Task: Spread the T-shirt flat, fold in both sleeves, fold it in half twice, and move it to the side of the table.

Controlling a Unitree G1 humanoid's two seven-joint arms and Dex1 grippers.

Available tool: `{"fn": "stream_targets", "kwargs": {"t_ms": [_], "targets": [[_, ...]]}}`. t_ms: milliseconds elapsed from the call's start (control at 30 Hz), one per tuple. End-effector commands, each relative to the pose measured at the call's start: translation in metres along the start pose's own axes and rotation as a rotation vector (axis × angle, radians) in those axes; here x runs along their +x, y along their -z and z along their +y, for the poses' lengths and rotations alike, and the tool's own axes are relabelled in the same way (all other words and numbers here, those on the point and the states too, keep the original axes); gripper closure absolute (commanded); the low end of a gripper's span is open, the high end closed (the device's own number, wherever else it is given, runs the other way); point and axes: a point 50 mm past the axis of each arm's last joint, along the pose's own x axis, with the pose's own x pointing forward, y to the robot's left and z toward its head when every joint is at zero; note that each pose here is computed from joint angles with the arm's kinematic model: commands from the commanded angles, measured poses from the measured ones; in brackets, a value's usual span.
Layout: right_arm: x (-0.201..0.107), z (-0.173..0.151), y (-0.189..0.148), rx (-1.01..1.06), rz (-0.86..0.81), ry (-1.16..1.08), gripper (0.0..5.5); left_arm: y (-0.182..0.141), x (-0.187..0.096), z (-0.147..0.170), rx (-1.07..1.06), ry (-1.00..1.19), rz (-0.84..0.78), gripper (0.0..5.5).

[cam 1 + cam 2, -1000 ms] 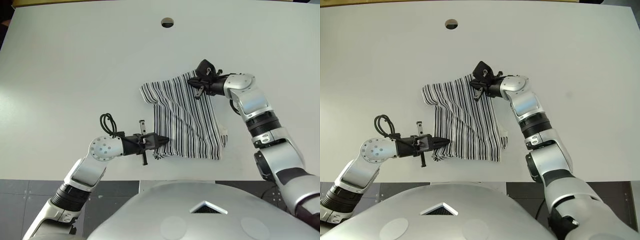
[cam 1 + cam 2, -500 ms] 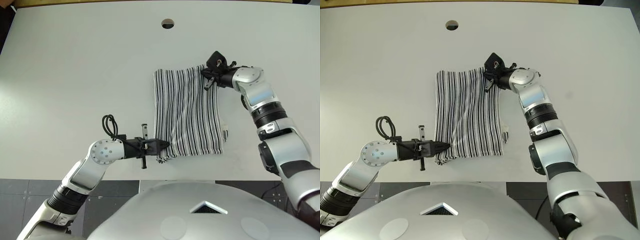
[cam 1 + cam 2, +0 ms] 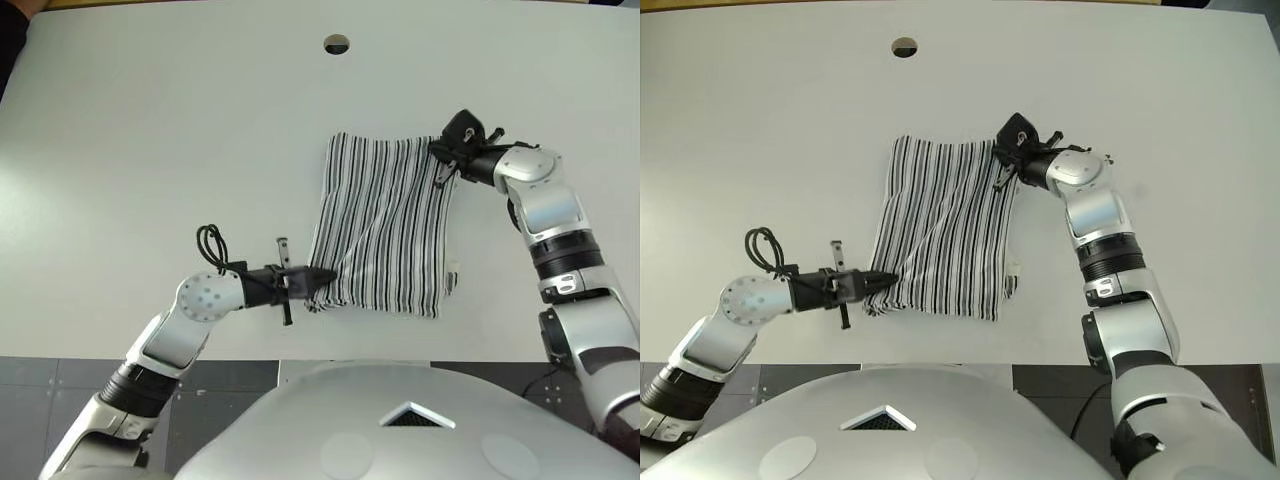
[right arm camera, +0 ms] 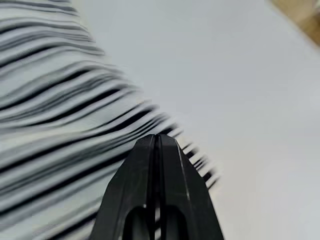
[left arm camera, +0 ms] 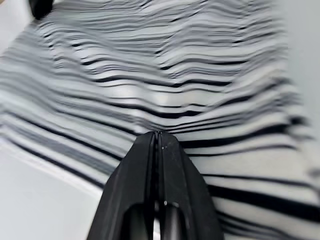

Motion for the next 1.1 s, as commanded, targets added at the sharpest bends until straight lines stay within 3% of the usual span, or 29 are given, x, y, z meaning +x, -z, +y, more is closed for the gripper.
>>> {"fn": "stream_targets", "kwargs": {"t_ms": [33, 133, 233, 400, 567, 733, 1100], "targets": [[-0.018, -0.012, -0.054, -0.086, -0.351, 0.085, 5.40, -0.011, -0.009, 0.019, 0.011, -0.123, -0.129, 5.38], [-0.041, -0.013, -0.072, -0.180, -0.496, 0.067, 5.40, -0.036, -0.019, 0.029, 0.050, -0.204, -0.312, 5.38], [-0.062, 0.000, -0.064, -0.410, -0.456, -0.007, 5.01, -0.048, -0.034, 0.033, 0.140, -0.255, -0.381, 5.40], [-0.116, 0.045, 0.000, -0.915, -0.159, -0.360, 3.90, -0.011, -0.061, 0.032, 0.634, -0.192, 0.060, 4.38], [-0.155, 0.067, 0.029, -1.149, 0.000, -0.622, 2.96, 0.000, -0.069, 0.027, 0.800, -0.020, 0.190, 3.64], [-0.156, 0.074, 0.027, -1.235, -0.007, -0.669, 2.92, 0.014, -0.058, 0.020, 0.826, 0.114, 0.223, 3.64], [-0.132, 0.099, 0.021, -1.273, -0.179, -0.614, 2.92, 0.001, -0.031, -0.011, 0.753, 0.252, 0.065, 3.64]]}}
